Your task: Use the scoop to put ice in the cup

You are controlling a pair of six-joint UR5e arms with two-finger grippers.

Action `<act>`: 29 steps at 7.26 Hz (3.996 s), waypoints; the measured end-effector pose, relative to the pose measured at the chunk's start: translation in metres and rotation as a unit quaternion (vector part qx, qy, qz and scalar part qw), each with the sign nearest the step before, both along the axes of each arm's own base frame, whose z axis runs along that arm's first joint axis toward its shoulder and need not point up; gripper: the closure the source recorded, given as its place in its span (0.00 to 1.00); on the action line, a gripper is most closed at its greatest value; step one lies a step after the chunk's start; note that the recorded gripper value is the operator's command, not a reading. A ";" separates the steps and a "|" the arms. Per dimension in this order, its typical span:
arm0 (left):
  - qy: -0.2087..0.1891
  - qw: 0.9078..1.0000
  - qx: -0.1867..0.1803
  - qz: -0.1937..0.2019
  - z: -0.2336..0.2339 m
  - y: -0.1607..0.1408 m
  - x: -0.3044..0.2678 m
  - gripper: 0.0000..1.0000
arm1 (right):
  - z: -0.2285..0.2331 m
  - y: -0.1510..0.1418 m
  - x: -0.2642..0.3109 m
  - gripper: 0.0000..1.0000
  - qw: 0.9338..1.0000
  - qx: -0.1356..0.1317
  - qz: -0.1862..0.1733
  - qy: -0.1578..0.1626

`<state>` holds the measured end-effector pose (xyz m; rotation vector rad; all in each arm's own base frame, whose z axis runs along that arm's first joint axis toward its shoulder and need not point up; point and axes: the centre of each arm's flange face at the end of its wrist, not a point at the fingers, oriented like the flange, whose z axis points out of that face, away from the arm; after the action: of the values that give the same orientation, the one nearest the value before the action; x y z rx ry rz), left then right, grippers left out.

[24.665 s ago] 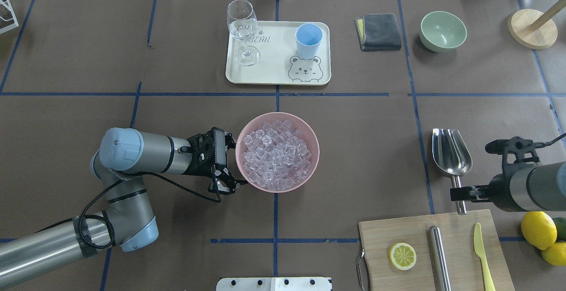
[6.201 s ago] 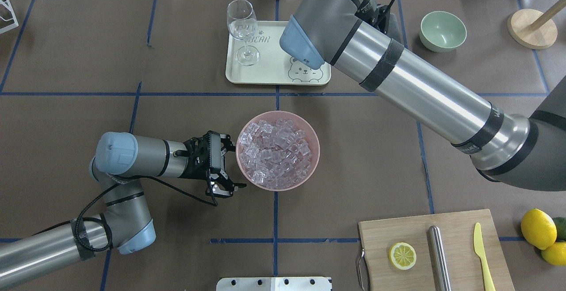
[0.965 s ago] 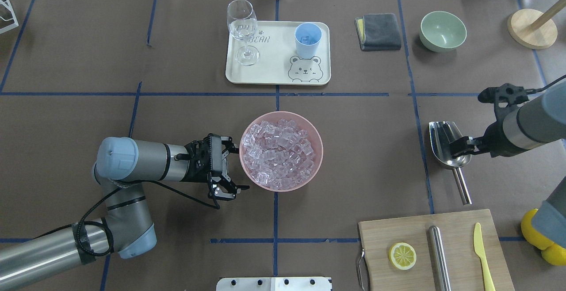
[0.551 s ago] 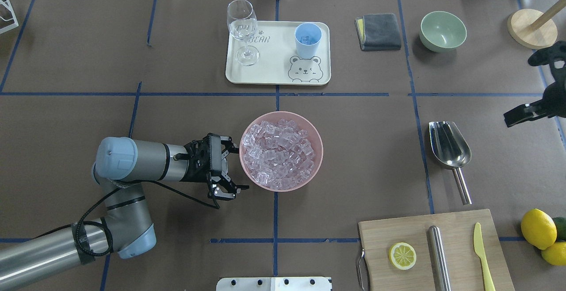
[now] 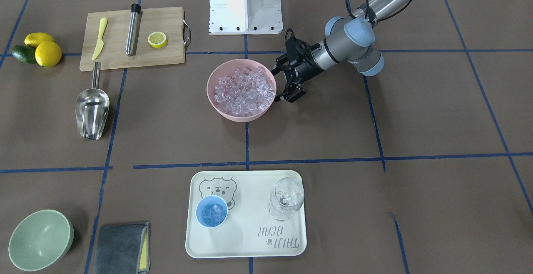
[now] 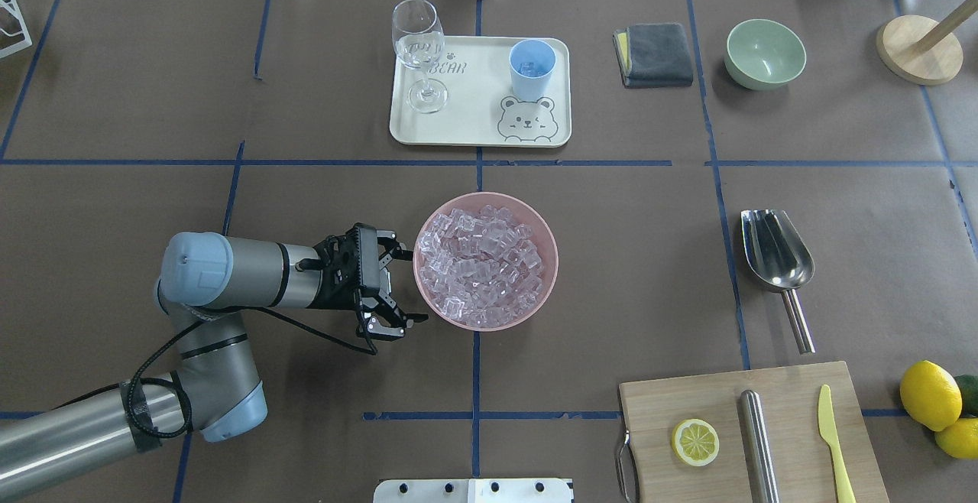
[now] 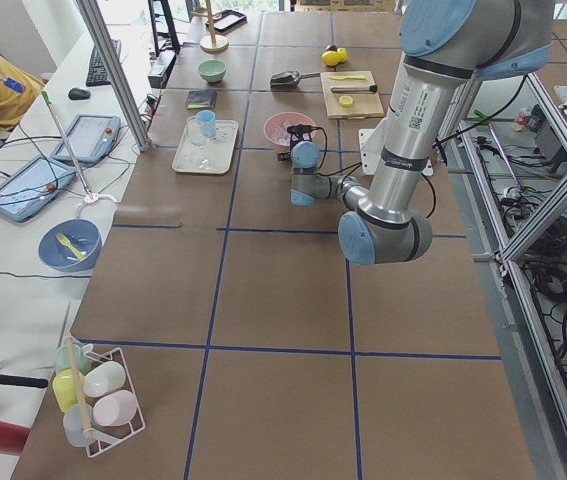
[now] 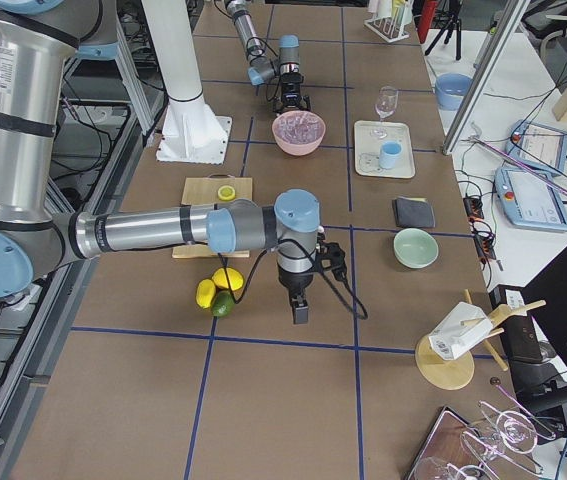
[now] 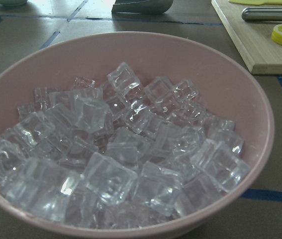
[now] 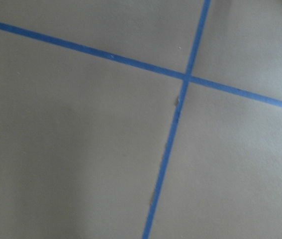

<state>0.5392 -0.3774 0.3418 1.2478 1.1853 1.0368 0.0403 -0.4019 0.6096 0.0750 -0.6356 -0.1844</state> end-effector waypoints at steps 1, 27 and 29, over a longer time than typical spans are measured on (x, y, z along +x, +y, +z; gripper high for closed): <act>-0.003 1.000 -0.003 -0.016 0.003 -0.012 -0.008 0.00 | 0.015 0.017 0.014 0.00 1.000 -0.016 0.011 -0.013; -0.228 0.700 -0.630 -0.247 0.310 -0.094 -0.632 0.00 | 0.021 0.024 0.020 0.00 0.994 -0.062 0.073 -0.045; -0.232 0.703 -0.627 -0.243 0.308 -0.097 -0.625 0.00 | 0.022 0.024 0.019 0.00 0.994 -0.064 0.074 -0.046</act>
<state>-0.0861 -0.4742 0.6500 0.1059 0.7606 -0.0302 0.0597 -0.3779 0.6320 0.0074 -0.7294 0.0025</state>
